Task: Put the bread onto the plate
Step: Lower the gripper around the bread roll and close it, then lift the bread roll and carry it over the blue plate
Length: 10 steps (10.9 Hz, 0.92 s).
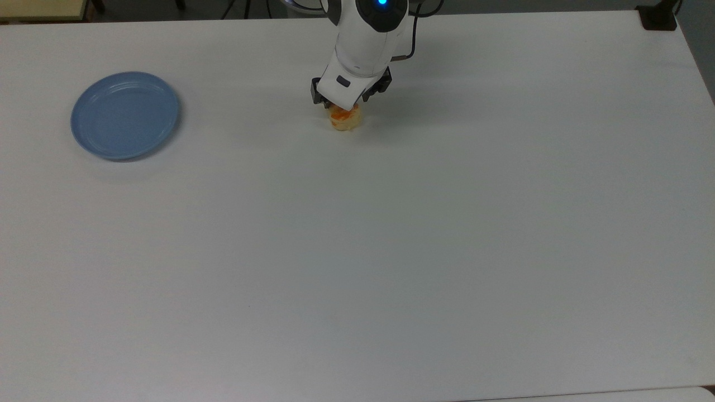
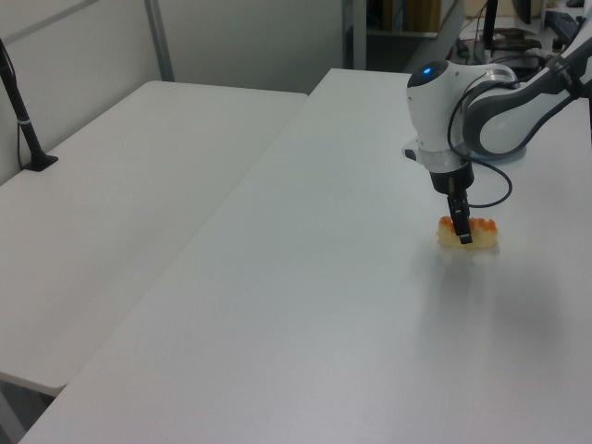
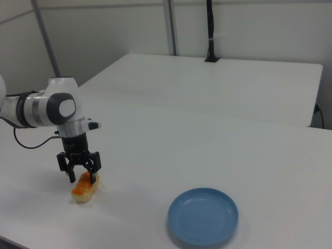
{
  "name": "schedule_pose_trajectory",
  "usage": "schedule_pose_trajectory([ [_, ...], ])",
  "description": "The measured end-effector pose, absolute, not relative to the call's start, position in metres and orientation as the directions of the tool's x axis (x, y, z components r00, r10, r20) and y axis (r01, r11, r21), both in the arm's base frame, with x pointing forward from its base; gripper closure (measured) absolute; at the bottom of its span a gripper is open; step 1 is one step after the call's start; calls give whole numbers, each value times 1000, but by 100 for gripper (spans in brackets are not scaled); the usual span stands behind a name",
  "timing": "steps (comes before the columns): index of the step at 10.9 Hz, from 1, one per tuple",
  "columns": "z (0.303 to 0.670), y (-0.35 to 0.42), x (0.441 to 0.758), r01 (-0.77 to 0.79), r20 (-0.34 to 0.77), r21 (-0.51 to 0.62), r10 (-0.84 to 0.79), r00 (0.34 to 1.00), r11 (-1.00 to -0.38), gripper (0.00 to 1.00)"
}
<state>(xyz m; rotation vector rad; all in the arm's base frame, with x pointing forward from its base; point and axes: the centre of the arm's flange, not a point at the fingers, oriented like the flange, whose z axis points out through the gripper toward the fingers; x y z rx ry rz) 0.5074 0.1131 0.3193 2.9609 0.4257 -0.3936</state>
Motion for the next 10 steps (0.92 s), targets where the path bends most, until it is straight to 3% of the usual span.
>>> schedule_pose_trajectory([
  [1,320,113,508,298,-272,92,264,925,-950,23],
  [3,330,108,505,305,-292,100,265,919,-947,61],
  [5,368,82,502,345,-345,82,298,890,-935,61],
  [6,408,48,506,350,-359,61,306,882,-935,61],
  [8,473,-21,512,299,-307,50,270,912,-953,60],
  [10,477,-98,515,248,-272,44,227,935,-968,60],
])
